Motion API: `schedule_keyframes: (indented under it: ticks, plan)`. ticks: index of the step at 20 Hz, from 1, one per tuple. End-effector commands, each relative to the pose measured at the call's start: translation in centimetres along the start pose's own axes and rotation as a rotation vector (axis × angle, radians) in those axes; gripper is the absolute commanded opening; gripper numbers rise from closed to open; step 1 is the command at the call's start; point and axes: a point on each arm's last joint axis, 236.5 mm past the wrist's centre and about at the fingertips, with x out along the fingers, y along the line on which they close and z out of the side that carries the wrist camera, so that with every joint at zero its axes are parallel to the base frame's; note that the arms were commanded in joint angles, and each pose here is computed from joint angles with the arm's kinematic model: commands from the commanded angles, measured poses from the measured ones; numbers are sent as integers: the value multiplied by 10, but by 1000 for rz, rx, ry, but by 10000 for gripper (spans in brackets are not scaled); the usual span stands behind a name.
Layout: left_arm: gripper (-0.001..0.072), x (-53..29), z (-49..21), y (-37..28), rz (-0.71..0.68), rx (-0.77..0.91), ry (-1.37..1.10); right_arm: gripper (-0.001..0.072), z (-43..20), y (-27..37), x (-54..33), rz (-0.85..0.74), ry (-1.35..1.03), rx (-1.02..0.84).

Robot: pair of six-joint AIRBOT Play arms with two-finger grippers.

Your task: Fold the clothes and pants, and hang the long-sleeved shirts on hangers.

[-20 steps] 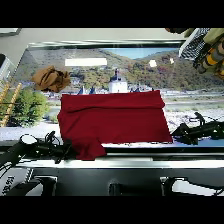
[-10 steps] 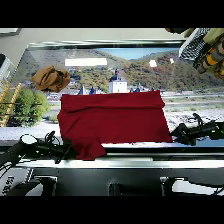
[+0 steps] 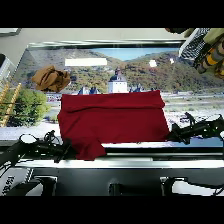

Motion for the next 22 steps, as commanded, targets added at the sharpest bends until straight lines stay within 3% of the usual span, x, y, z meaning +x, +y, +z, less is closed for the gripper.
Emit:
schedule_keyframes:
  ticks: [1, 7, 11, 15, 19, 22]
  plan:
    - [15, -10, 0, 6, 70, 61, 11, 31, 0, 8, -9, -6, -32, -20]
    - [15, -78, -11, 24, 249, 121, -31, 29, -33, 4, -53, -160, -70, 1]
    - [15, -103, -26, 15, 237, 169, -77, 29, -40, 25, -81, -159, -193, -37]
    - [14, -117, -1, -19, 175, 208, -158, 29, -27, 63, -84, -39, -272, -126]
    - [14, -129, 44, -59, 153, 297, -168, 29, -2, 76, -63, -158, -253, -281]
    - [14, -131, 81, -84, 170, 338, -141, 30, 35, 75, -70, -277, -326, -285]
